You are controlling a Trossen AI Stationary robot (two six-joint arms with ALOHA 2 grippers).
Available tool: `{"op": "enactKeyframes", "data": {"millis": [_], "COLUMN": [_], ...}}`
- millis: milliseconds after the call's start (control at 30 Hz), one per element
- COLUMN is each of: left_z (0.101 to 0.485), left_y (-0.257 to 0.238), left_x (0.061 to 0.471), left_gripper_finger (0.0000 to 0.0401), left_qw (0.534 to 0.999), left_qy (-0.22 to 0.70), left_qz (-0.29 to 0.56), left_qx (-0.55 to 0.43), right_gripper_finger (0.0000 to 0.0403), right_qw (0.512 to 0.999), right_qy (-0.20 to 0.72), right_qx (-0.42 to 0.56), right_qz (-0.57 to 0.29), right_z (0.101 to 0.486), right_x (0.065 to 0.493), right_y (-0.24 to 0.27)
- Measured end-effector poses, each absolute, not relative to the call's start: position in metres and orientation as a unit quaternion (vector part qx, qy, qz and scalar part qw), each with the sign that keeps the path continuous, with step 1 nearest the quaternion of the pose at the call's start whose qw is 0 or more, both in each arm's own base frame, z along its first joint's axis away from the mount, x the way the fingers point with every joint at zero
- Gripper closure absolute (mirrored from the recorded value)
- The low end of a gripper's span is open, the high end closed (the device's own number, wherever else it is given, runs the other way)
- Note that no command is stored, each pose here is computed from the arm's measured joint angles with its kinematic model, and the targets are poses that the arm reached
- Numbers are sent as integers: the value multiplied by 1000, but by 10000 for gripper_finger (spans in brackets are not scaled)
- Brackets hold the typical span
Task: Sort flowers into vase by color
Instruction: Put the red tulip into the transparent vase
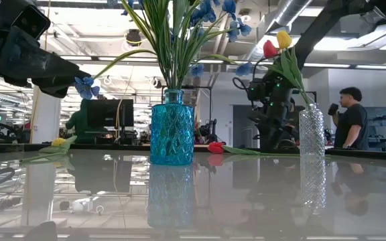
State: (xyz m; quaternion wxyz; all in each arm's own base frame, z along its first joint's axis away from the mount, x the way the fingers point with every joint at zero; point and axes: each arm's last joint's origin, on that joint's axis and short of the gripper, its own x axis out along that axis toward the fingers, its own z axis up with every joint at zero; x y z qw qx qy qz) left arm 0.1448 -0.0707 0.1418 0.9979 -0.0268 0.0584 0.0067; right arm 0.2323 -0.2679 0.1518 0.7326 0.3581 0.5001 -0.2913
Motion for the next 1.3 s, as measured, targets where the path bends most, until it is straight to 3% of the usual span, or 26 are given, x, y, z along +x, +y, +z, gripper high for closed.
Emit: {"op": "enactKeyframes", "data": {"millis": [533, 1300], "left_z": [139, 139], "left_y": [-70, -70], "left_x": [144, 145], "left_gripper_finger": [264, 264], "left_qw": [997, 997], "left_qy": [70, 70], "left_qz": [8, 9], "left_qx": [-28, -29], "right_gripper_finger": [280, 280], "right_qw": [751, 753], "right_qy": [590, 619], "right_qx": [199, 122], "right_qz": [-221, -187], "right_z": [157, 156], "right_x": [254, 265], "right_y": [-245, -232]}}
